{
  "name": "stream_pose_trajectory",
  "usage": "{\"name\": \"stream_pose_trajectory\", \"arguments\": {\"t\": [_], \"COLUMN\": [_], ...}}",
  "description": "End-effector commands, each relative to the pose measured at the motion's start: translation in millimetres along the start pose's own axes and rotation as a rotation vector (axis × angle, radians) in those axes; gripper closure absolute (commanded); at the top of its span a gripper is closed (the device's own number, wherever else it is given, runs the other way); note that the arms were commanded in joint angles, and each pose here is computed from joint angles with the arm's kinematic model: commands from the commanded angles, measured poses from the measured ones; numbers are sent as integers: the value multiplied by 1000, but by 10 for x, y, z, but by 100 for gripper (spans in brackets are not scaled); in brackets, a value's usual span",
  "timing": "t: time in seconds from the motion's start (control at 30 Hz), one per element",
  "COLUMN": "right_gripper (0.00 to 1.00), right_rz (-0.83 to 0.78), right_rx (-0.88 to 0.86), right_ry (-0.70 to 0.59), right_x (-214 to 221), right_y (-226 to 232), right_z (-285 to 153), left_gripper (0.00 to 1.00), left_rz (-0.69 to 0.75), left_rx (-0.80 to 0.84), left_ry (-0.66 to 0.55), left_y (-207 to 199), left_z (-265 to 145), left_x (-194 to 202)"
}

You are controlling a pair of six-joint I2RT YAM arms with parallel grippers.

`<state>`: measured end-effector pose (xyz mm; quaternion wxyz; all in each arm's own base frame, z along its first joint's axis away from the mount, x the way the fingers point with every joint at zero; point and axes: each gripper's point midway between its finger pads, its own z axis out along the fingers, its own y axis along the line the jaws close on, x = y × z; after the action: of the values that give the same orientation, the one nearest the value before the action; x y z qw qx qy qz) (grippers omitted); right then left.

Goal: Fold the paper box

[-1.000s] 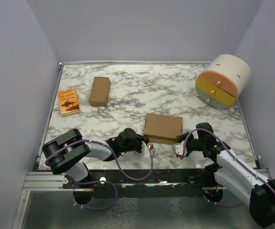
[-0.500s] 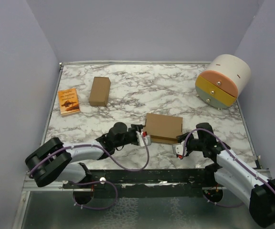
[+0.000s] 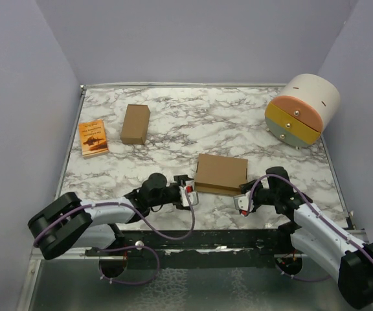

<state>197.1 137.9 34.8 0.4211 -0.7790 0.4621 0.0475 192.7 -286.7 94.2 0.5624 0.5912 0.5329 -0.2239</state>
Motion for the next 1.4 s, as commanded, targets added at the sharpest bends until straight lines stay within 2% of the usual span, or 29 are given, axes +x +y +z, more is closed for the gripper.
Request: {"name": "stream_pose_trajectory", "arguments": {"t": [0.0,0.17,0.43,0.6,0.73,0.8,1.13,1.37], "right_gripper": [57,57,57,57,57,57,57,57], "right_rz": [59,62,62,62,63,65,62,65], "right_rx": [-52,-54,-54,-56,-59,-58,-59,-62], "right_ry": [6,6,3,1,1,3,2,3], "right_x": [7,8,5,0,0,6,3,2], "right_y": [153,158,163,169,177,177,180,190], "right_z": [-4,-4,-1,0,2,-1,0,-1], "left_gripper": [29,28,28,29,31,34,62,65], "left_rz": [203,275,312,362,423,439,419,403], "left_rx": [86,70,153,181,142,130,201,204], "left_ry": [45,49,82,134,188,200,254,256], "left_y": [-77,1,-128,-187,-102,-67,-140,-141], "left_z": [194,317,451,483,489,490,497,508], "left_x": [99,123,272,399,484,492,579,567]}}
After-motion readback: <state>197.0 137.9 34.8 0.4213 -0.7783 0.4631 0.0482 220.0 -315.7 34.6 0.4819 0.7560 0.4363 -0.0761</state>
